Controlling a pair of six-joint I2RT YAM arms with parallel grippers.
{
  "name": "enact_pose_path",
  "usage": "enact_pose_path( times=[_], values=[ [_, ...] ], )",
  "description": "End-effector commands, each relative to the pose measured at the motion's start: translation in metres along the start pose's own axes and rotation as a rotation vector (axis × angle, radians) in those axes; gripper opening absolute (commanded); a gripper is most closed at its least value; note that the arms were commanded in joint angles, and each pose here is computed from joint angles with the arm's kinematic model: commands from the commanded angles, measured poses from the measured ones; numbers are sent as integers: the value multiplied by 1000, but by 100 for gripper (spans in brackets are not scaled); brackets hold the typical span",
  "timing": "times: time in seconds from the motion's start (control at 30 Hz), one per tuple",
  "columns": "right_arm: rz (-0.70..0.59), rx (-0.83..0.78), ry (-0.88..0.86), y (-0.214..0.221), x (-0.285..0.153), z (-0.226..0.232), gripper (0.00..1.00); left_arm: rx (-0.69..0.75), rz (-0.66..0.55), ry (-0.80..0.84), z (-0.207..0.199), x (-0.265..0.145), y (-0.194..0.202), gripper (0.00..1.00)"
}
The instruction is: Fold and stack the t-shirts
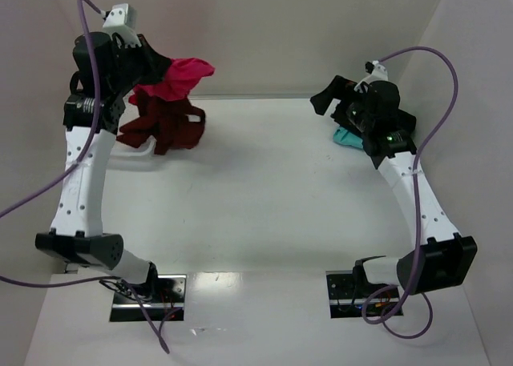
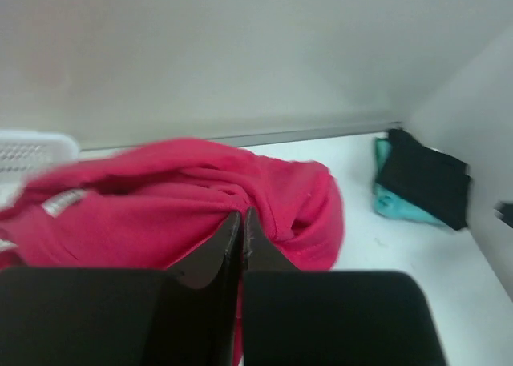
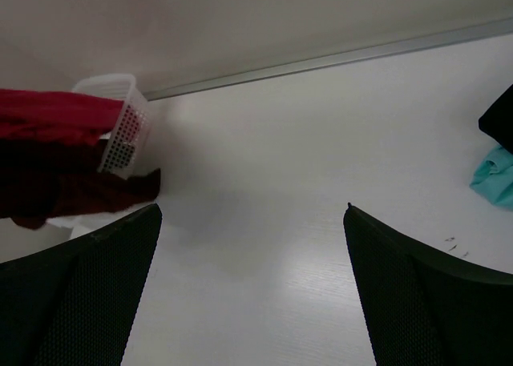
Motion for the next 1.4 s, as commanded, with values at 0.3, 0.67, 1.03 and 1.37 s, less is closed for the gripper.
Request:
enact_pose_path(
  times=[0.3, 0.67, 1.03, 1.37],
  values=[
    [-59, -24, -35, 2, -45, 9, 100, 46, -199, -34, -36, -63, -30, 0],
    [-10, 3, -13, 21, -35, 2, 100, 38, -483, -225, 11, -25, -142, 0],
    [65, 34, 19, 41, -10, -7, 100, 10, -614, -238, 57, -19, -176, 0],
    [69, 34, 9, 42, -7, -7, 100, -80, -514, -544, 144, 9, -148, 0]
  ],
)
Point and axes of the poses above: each gripper's point midway between its finger pads, its own x axis out along the fingers, its own z axis along the line the jaws close on, y = z × x, the point moved 7 cm from there along -x, back along the fingers, and after that the axes turned 12 degrees about -x, right-handed, at the moved point
